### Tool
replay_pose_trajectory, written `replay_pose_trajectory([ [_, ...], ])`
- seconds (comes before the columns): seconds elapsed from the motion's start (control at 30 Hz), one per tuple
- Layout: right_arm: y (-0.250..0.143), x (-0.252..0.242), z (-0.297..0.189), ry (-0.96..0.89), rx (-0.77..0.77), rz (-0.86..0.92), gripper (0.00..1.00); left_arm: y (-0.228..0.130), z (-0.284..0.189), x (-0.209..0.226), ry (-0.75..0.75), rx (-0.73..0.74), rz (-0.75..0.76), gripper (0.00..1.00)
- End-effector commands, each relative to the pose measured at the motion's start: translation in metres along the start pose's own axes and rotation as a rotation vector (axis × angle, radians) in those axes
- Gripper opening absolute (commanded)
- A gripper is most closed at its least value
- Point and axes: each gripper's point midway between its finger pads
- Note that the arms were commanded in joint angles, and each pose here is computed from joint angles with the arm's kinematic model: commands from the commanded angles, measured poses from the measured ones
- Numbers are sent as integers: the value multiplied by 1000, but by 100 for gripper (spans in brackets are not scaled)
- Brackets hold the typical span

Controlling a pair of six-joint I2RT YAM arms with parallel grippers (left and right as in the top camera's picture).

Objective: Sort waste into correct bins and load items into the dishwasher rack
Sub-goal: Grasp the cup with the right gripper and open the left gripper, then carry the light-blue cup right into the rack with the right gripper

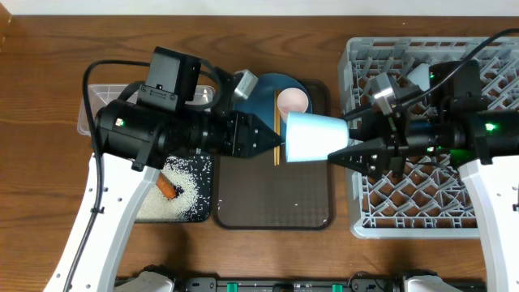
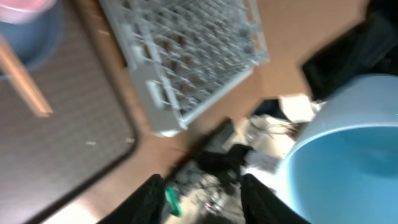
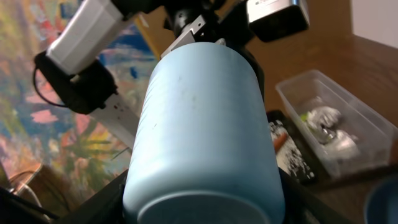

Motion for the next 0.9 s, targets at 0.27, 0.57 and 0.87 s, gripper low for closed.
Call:
replay_pose_trajectory([
  [0.27,-73,-95,-68,-743,341,508,21,20,-5,42,235,-113,12,53],
  [0.57,-104,-122,-139,-1243,436,686,19,20,-5,42,235,-113,12,88],
  [0.87,-123,-127,-154,-1332,505,759,19,20,-5,42,235,-113,11,94],
])
Point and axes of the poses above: each gripper's point midway between its finger pads, its own z axis out along the fingers, its own x axis along the line the jaws close on, y = z × x, and after that the axes turned 9 degrees about -z, right-handed
